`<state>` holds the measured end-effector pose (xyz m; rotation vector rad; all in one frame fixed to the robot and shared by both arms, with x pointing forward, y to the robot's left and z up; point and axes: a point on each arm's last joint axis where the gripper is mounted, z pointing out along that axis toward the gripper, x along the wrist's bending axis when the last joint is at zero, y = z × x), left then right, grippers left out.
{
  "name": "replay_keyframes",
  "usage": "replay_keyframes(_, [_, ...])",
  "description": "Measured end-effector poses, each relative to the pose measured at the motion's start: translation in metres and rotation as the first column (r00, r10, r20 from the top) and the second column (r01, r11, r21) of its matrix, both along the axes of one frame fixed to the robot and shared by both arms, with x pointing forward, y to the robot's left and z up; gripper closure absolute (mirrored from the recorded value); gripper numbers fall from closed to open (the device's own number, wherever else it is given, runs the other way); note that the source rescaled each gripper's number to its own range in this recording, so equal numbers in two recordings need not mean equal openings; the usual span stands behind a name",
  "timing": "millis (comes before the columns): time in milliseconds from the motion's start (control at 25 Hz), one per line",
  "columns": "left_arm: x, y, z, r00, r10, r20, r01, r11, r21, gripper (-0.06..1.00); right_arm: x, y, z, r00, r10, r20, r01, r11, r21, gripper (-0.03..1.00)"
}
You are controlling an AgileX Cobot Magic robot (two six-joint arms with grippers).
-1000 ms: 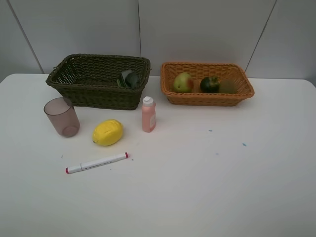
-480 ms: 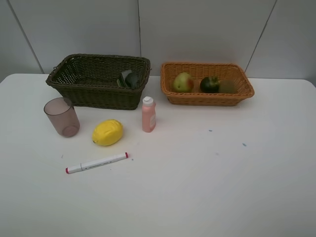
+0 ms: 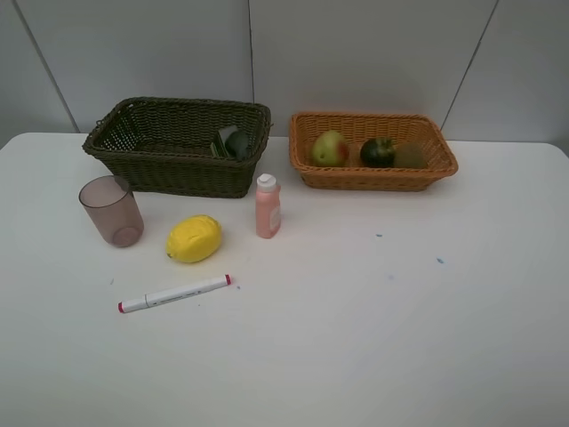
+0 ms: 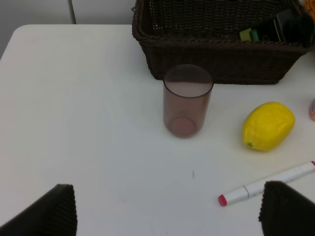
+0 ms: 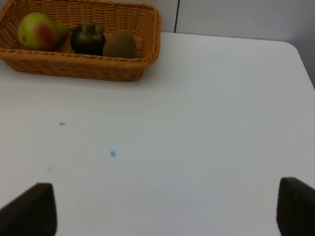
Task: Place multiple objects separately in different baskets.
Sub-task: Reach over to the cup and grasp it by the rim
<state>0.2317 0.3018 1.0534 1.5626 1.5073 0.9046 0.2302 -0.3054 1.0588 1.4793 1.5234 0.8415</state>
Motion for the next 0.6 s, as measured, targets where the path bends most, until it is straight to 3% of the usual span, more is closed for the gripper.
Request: replay_keyframes(600, [0.0000,0.0000,0.0000,1.000,0.000,0.000,0.000,1.000,0.000,-0.02,0.0000,0.0000,0.0000,1.000,0.001,0.000,-0.001,1.000,0.000,0.00])
